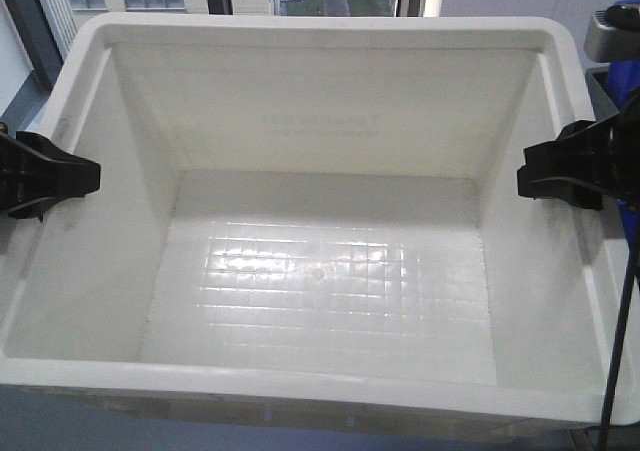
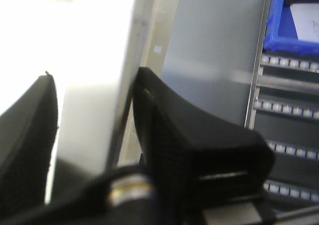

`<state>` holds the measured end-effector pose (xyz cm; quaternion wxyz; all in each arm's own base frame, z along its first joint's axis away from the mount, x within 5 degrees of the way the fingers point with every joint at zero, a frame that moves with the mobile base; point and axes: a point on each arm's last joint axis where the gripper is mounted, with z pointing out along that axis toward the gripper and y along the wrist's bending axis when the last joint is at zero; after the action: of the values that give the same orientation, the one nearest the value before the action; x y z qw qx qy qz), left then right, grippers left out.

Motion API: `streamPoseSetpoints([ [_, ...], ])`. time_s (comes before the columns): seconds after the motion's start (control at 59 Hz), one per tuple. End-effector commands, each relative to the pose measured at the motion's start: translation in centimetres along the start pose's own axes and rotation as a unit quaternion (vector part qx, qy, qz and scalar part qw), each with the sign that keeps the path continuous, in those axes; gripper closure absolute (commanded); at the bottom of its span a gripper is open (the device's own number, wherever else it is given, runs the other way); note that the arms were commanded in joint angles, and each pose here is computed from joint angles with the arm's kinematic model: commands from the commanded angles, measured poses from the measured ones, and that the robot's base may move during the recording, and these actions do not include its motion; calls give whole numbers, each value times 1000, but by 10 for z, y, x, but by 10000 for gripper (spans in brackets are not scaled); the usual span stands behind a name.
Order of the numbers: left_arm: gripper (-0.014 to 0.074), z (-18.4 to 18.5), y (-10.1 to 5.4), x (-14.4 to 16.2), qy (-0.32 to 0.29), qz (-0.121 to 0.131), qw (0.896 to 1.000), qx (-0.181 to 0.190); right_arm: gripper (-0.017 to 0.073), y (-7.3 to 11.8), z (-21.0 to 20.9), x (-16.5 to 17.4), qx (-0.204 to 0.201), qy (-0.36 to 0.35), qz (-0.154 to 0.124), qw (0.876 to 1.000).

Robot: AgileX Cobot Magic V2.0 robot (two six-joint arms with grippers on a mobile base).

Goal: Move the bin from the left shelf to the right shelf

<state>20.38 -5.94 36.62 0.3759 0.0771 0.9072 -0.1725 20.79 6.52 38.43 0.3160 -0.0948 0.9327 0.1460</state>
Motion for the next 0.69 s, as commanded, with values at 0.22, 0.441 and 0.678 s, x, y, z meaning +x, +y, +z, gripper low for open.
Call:
streamPoseSetpoints([
  [0.22, 600, -17, -8, -17, -80, 5, 997, 19, 564, 8, -24, -15, -16, -94, -29, 995],
  [0.441, 600, -17, -8, -17, -80, 5, 997, 19, 564, 8, -24, -15, -16, -94, -29, 995],
  [0.678, 600, -17, -8, -17, -80, 5, 997, 19, 564, 8, -24, -15, -16, -94, -29, 995],
])
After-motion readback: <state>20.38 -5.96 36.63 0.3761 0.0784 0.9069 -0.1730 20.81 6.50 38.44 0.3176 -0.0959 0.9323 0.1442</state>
